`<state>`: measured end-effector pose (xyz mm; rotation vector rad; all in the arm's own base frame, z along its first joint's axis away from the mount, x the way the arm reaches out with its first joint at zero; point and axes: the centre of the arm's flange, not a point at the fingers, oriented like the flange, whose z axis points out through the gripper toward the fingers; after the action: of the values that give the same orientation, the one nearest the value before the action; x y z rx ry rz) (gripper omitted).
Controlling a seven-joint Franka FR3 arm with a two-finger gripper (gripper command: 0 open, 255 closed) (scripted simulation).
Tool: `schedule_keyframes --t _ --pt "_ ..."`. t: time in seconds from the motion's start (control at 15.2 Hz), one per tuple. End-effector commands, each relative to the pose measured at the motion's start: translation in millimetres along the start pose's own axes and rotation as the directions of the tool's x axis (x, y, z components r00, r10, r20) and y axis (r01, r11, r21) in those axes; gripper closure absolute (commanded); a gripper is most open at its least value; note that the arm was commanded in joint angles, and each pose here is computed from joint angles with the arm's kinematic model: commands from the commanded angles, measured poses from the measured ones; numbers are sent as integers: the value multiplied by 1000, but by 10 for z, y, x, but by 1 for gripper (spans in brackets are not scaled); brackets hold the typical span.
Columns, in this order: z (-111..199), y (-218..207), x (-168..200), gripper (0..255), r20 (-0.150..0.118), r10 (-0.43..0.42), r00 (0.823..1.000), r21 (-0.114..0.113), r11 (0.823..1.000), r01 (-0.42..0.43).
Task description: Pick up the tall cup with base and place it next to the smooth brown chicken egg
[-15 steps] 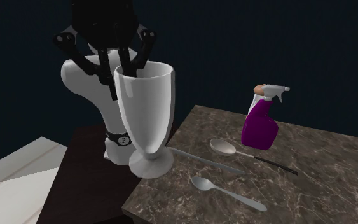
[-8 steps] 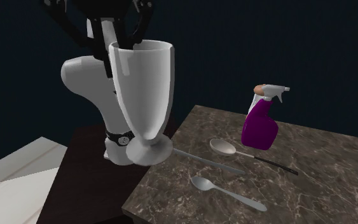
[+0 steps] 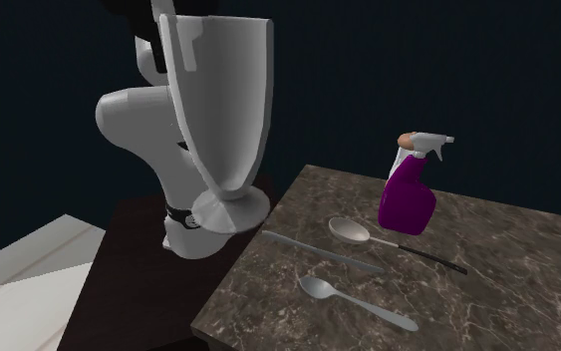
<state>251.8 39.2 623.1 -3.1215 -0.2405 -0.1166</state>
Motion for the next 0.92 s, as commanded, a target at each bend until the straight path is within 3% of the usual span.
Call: schedule_keyframes --t 0.0,0.73,0.86 --pt "-107 3 13 255 -1 0 1000 0 1000 0" --pt "-685 1 56 255 -1 0 1000 0 1000 0" --pt "-651 -118 98 255 -1 0 1000 0 1000 0"
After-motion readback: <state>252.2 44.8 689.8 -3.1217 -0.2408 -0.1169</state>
